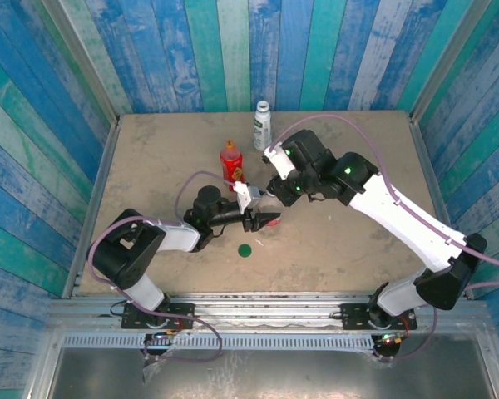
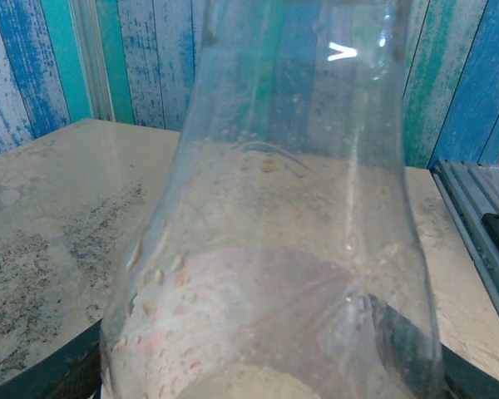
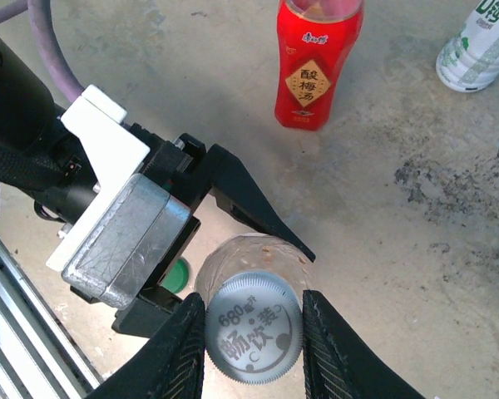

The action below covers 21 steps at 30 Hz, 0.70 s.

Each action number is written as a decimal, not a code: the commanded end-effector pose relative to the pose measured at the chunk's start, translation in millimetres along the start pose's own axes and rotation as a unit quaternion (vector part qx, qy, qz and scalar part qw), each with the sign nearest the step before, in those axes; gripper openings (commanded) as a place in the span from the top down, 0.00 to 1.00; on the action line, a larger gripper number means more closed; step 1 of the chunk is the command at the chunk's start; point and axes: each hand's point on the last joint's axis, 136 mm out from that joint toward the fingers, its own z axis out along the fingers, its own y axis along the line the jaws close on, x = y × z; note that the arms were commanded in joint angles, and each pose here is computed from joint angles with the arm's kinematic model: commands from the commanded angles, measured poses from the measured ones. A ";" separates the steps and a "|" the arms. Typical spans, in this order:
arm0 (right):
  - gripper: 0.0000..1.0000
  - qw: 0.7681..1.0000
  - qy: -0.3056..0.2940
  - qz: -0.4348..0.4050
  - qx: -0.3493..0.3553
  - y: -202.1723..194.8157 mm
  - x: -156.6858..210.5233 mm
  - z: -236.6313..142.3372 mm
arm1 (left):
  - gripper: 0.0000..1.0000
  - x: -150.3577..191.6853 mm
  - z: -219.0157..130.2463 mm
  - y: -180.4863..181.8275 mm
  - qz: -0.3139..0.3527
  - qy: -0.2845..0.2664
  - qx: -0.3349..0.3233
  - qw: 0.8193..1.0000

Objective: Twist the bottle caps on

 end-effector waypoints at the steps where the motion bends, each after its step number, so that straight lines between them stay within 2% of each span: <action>1: 0.69 0.997 0.069 0.017 0.012 -7.7 26.6 11.9 | 0.34 31.9 2.4 -3.7 -0.031 0.047 0.010 0.998; 12: 0.68 0.994 0.108 0.014 -0.015 1.7 41.1 20.9 | 0.33 33.6 2.4 -3.5 -0.031 0.048 0.010 0.998; 21: 0.64 0.995 0.101 0.013 -0.014 1.3 36.7 16.2 | 0.33 34.0 2.7 -4.2 -0.034 0.049 0.011 0.998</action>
